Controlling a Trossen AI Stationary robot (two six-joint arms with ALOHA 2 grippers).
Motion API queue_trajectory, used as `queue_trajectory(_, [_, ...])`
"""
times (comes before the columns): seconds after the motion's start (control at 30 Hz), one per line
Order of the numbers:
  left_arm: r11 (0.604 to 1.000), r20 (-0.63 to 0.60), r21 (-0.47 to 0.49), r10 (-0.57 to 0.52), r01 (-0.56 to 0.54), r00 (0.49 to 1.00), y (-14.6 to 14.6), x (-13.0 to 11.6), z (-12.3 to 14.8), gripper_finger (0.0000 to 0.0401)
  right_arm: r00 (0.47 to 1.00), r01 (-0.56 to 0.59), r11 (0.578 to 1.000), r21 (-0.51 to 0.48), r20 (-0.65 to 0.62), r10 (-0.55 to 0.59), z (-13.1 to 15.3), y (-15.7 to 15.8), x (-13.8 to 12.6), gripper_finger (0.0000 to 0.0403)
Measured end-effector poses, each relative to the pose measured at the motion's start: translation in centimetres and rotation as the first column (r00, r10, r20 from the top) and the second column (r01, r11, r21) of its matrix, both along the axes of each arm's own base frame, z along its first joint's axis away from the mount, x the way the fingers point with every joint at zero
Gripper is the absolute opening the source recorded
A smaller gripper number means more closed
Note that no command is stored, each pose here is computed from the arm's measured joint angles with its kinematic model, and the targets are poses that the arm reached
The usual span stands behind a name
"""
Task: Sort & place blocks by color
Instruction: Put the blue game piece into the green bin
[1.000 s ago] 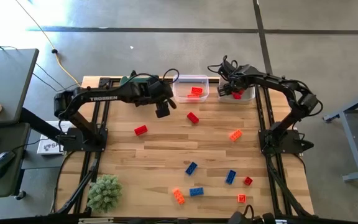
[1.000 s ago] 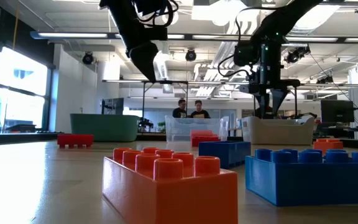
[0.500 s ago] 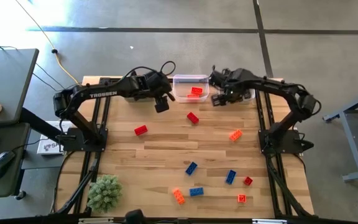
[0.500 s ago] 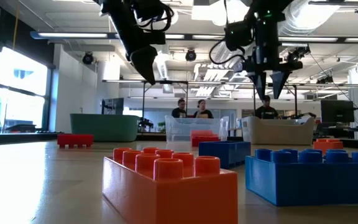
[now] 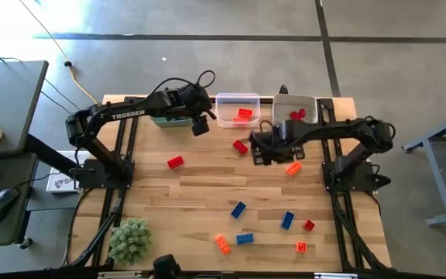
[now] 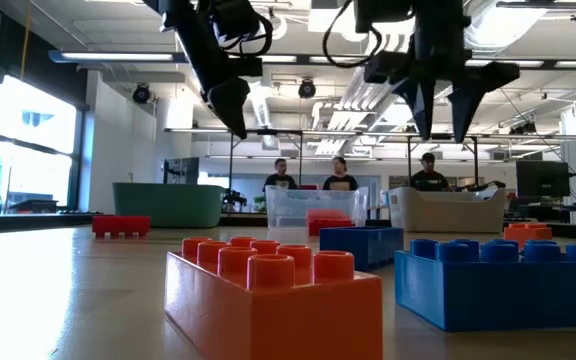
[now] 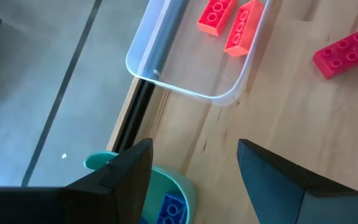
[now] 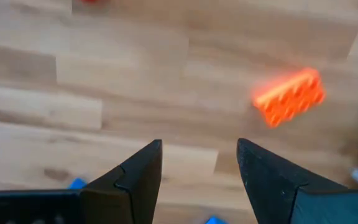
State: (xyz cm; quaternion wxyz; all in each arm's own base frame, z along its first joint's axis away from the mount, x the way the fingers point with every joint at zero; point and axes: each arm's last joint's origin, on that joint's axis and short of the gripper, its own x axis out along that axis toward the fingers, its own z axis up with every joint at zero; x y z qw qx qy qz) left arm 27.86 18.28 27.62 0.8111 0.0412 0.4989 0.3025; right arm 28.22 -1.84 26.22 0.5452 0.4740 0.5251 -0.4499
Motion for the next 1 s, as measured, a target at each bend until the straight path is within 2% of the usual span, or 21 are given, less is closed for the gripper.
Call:
queue_trajectory(0.27, [0.996,0.012,0.042,-0.079,0.079,0.997,0.2,0.4,0.3,0.0223,0.998,0.068,0.997,0.046,-0.007,-0.067,0.0,6.0,-0.2,0.0196])
queue_trajectory(0.4, [0.996,0.002,0.043,-0.075,0.075,0.997,0.2,0.3,0.3,0.0223,1.0,-0.019,0.995,0.1,0.023,0.017,0.0,8.8,-0.4,0.0196])
queue_trajectory(0.6, [0.998,-0.028,-0.01,-0.059,0.059,0.998,-0.4,0.1,-0.1,0.0223,0.983,-0.166,0.979,0.115,0.1,0.155,0.1,12.0,-0.6,0.0196])
queue_trajectory(0.73, [0.997,-0.052,-0.071,-0.023,0.02,0.998,-1.3,0.0,-0.5,0.0223,0.937,-0.328,0.94,0.095,0.159,0.31,0.2,13.3,-0.6,0.0196])
queue_trajectory(1.0, [0.985,-0.068,-0.164,0.04,-0.05,0.997,-3.9,0.4,-0.9,0.0223,0.776,-0.599,0.8,-0.024,0.229,0.588,0.3,14.5,-0.5,0.0201])
